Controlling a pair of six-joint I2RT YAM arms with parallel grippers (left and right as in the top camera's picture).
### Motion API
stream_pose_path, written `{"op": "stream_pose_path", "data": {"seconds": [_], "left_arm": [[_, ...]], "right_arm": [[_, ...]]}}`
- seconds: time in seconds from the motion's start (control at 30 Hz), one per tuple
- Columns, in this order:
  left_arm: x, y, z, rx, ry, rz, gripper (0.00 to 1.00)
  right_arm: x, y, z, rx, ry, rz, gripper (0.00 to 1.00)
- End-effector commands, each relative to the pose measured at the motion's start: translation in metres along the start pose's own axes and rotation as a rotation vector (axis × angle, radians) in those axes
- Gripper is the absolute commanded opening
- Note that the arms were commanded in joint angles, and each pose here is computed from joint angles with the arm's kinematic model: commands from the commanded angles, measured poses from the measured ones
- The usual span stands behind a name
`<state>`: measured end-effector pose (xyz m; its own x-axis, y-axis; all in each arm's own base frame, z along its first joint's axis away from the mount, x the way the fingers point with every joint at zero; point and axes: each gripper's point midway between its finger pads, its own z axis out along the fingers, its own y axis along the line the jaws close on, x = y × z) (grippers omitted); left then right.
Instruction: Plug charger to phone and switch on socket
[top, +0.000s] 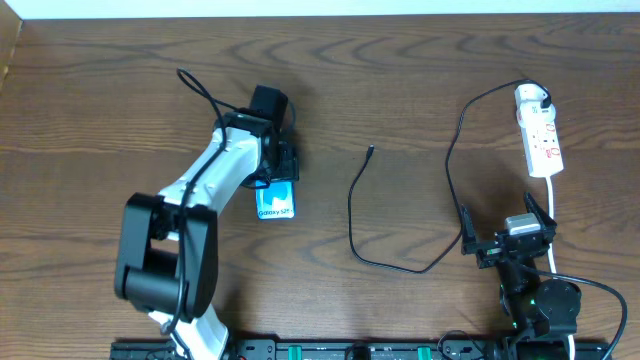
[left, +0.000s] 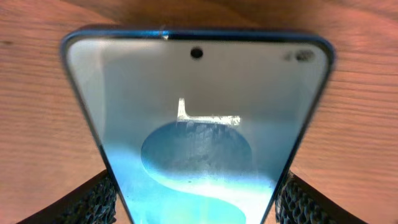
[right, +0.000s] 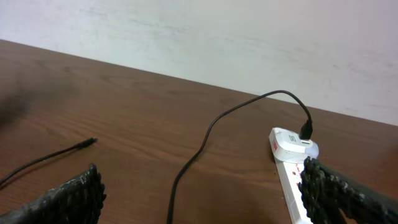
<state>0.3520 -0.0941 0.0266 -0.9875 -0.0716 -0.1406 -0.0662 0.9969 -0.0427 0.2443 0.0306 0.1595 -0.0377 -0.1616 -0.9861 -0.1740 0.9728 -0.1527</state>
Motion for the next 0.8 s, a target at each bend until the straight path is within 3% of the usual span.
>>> {"op": "stream_pose_path", "data": {"seconds": [0.0,0.23,0.27,0.5,0.77], "left_arm": [[0.008,0.004,0.019,-0.029,0.046,-0.001,0.67],[0.014,0.007,0.032,-0.043,0.083,0.0,0.68],[0.015,0.007,0.033,-0.043,0.086,0.0,0.75],[0.022,0.007,0.032,-0.04,0.115,0.0,0.89],[0.034,0.01,0.03,-0.05,0.164,0.0,0.94]], "right_arm": [[0.0,0.0,0.0,-0.002,0.0,0.001,0.99],[0.0,0.0,0.0,-0.002,0.0,0.001,0.99],[0.0,0.0,0.0,-0.002,0.0,0.001,0.99],[0.001,0.0,0.0,-0.002,0.0,0.001,0.99],[0.0,0.0,0.0,-0.002,0.0,0.001,0.99]]}}
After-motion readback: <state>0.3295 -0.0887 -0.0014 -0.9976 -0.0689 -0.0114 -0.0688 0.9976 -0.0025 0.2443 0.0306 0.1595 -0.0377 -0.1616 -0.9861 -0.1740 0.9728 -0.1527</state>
